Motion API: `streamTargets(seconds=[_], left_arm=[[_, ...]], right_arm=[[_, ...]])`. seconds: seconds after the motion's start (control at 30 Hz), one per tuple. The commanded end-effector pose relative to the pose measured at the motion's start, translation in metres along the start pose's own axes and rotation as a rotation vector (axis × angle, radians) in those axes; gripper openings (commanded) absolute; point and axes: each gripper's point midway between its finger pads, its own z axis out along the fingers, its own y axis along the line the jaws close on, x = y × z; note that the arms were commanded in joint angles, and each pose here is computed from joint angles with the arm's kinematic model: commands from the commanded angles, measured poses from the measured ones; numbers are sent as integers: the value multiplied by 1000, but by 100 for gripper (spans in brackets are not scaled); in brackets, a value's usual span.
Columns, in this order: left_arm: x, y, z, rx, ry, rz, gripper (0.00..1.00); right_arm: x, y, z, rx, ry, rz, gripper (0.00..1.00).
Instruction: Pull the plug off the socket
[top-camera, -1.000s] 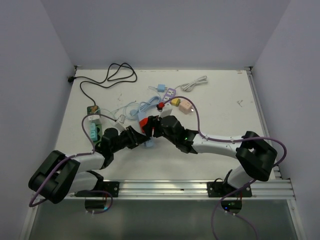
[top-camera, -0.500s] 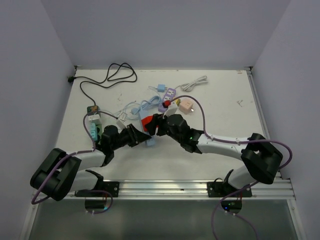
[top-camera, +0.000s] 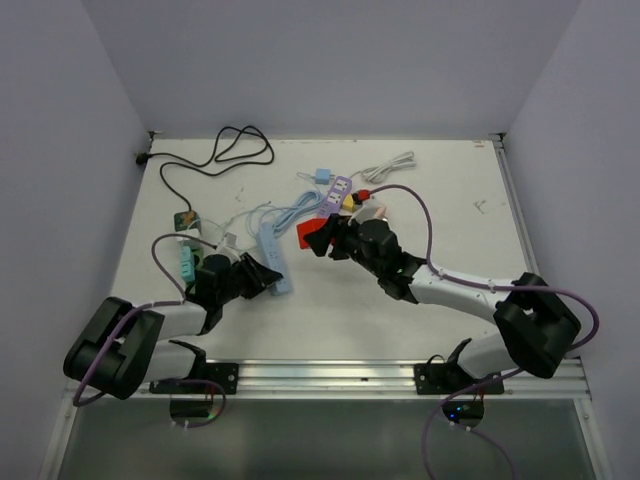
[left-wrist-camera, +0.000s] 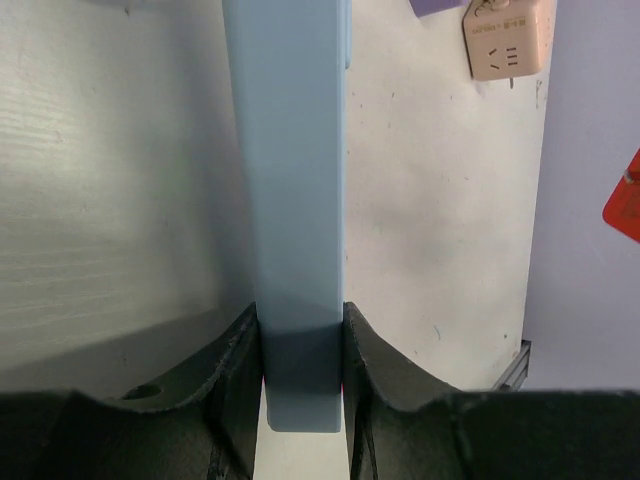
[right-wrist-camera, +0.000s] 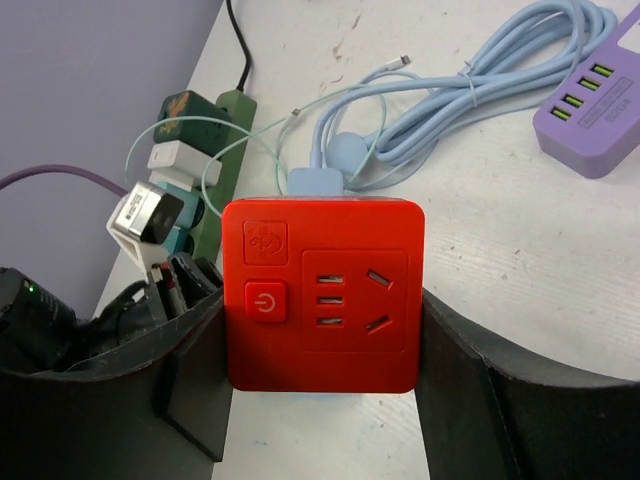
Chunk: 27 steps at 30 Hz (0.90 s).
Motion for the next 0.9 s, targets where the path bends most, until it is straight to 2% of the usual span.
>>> streamTargets(seconds=[0.0,0.2,0.37,0.53,0.63,0.73,0.77,0.87], left_arm=[[-29,5,4,-62,-89,103,15],[-73,-3,17,-101,-155,148,31],[-114,-20,42,-106,-188,185,35],[-143,-21,67,-126,-189,172,45],[-162,-26,79,-125,-201,172,53],[-178,-31,87,-138,-203,205,66],[-185,-35,89,-145,-204,227,76],[-190,-28,90,-193,-201,237,80]], right_arm=[[-21,-5,-8,-11,-54,51,38],[-14,-55,-28,64,-24,85,40],[3,-88,-42,124,21,82,41],[8,-108,-45,172,31,80,45],[12,-116,-43,164,51,110,45],[10,-123,-42,164,49,126,45],[8,-124,-41,164,47,128,45],[6,-128,-38,163,46,139,45]])
